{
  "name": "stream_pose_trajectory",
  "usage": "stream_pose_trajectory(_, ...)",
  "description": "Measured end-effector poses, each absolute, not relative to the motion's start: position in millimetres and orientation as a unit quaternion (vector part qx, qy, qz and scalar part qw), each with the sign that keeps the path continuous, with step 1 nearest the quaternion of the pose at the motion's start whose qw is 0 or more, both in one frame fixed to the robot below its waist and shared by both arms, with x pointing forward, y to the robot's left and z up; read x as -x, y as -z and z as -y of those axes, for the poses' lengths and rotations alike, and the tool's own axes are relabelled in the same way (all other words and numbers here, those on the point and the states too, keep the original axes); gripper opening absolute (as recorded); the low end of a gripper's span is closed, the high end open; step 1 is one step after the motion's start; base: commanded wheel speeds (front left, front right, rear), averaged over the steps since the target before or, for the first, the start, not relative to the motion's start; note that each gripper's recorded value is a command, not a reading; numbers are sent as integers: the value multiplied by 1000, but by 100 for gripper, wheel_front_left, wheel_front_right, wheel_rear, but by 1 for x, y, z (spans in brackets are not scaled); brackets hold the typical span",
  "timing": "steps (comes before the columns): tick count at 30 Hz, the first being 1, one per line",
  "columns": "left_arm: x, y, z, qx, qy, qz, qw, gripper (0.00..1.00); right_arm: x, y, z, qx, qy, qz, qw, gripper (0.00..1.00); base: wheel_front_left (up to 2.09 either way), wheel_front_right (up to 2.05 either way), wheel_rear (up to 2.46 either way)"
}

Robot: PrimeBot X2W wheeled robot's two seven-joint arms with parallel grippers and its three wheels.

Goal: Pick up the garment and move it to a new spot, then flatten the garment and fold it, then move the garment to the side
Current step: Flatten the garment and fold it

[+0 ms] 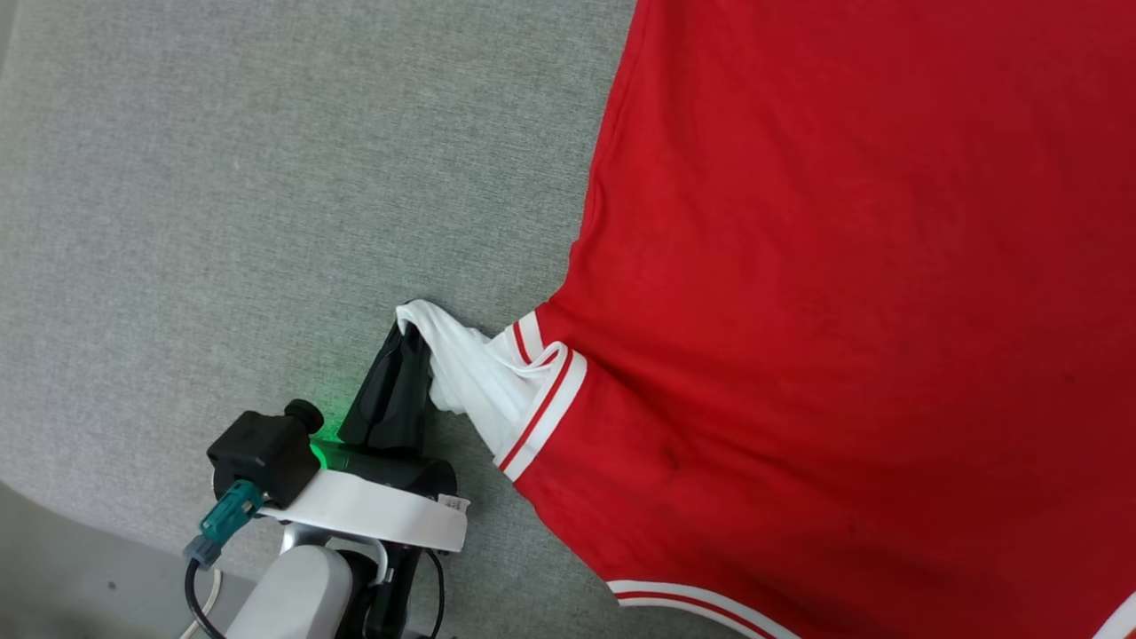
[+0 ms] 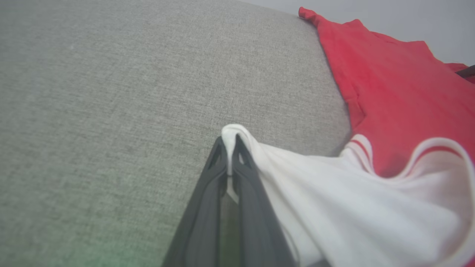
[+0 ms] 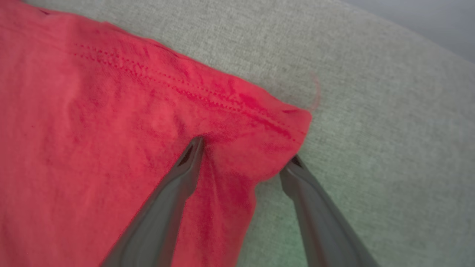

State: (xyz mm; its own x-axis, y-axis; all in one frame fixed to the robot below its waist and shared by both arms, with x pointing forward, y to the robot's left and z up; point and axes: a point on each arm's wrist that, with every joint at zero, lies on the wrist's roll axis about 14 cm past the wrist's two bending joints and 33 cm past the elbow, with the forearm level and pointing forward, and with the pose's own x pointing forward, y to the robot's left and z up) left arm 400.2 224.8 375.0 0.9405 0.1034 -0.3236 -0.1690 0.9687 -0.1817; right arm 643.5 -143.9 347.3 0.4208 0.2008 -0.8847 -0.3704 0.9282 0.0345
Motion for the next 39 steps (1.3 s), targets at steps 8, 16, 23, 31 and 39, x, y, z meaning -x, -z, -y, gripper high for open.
stream_pose_trajectory(8,-399,-377,-227,102,-73,-153,980,0,-638,-348,152,87,-168,-506,842,0,0,0,0)
stream_pose_trajectory(16,-390,-387,-228,104,-73,-142,982,0,-633,-392,149,119,-188,-438,871,0,0,0,0)
stream_pose_trajectory(23,-368,-404,-233,104,-76,-130,983,0,-592,-432,173,151,-200,-398,882,0,0,0,0)
stream_pose_trajectory(31,-345,-419,-229,113,-72,-117,984,0,-509,-443,219,134,-189,-395,889,0,0,0,0)
stream_pose_trajectory(39,-337,-428,-218,116,-50,-110,986,0,-416,-428,262,97,-157,-420,889,0,0,0,0)
